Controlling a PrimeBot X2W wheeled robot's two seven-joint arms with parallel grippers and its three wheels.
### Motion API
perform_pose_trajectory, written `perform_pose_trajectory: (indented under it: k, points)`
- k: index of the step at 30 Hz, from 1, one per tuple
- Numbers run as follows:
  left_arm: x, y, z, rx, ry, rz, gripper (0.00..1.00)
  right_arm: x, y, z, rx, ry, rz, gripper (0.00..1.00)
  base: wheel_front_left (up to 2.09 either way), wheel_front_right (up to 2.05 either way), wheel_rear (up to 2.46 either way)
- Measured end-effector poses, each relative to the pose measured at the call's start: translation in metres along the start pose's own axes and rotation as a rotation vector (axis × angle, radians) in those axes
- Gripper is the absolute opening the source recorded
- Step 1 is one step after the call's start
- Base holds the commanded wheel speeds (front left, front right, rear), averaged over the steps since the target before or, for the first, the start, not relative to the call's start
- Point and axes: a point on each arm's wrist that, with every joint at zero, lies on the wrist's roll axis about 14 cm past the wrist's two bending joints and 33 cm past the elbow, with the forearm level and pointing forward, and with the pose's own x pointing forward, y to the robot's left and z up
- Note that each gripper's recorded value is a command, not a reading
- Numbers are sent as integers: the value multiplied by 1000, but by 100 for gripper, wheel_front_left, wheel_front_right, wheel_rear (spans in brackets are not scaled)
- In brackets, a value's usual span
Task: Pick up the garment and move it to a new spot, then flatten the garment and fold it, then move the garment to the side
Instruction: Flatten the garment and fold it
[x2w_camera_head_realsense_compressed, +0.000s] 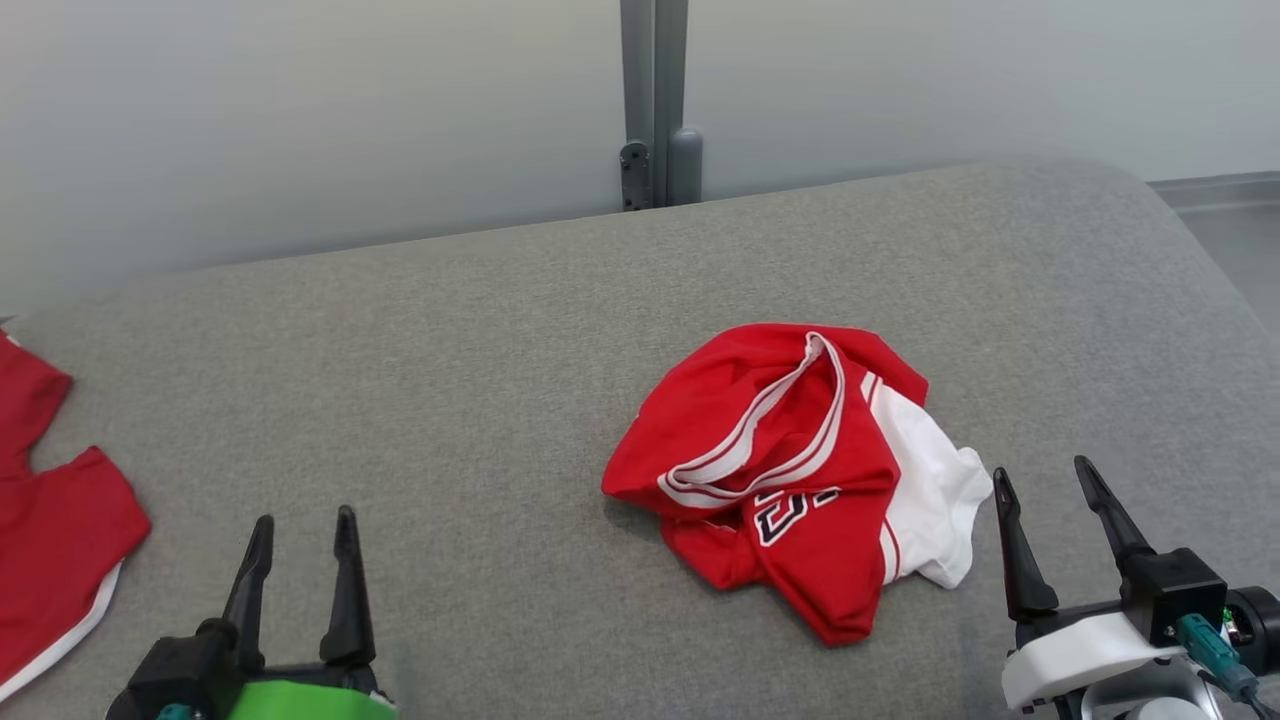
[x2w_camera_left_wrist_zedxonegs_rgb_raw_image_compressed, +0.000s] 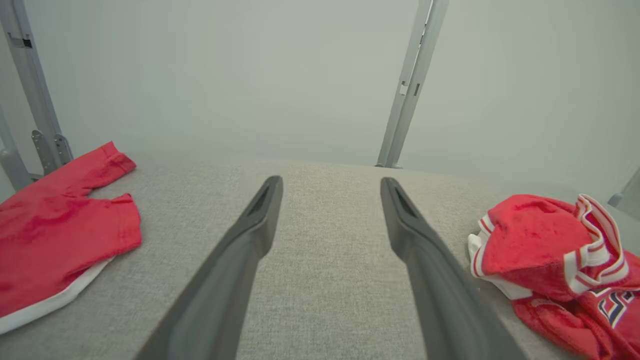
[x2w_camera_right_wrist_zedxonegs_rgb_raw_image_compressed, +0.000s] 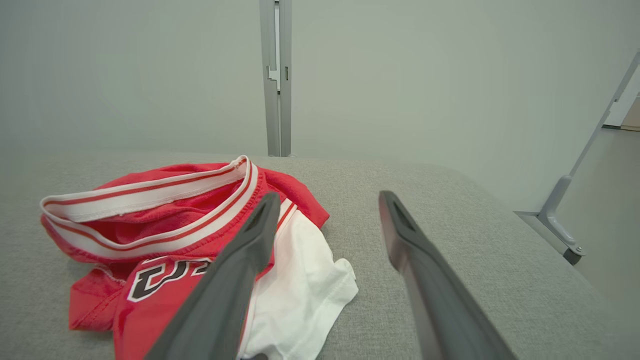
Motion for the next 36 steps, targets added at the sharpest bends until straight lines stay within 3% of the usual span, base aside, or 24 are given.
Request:
perform_pose_trajectory:
  k: [6, 14, 18, 25, 26, 27, 28, 32, 36]
  points:
    - [20, -64, 3, -28, -17, -195, 100, -10, -16, 1, -2, 0, -56, 100, 0, 0, 0]
    - [24, -169, -34, -69, 185, -542, 100, -28, -44, 2, -8, 6, -154, 100, 0, 0, 0]
    - [30, -190, -62, -34, 297, -631, 100, -31, -56, 1, -12, 15, -196, 100, 0, 0, 0]
    - [37, -193, -106, 17, 456, -679, 100, -45, -76, -7, -23, 52, -272, 100, 0, 0, 0]
    - [38, -192, -109, 23, 465, -680, 79, -47, -79, -8, -25, 58, -280, 100, 0, 0, 0]
    - [39, -190, -113, 27, 473, -677, 48, -48, -80, -9, -27, 62, -286, 100, 0, 0, 0]
    - [40, -189, -116, 31, 481, -676, 0, -50, -81, -9, -27, 66, -292, 100, 0, 0, 0]
    - [43, -188, -121, 43, 485, -677, 0, -50, -83, -11, -16, 70, -300, 100, 0, 0, 0]
    - [55, -185, -101, 22, 387, -651, 0, -46, -81, -8, -11, 55, -291, 100, 0, 0, 0]
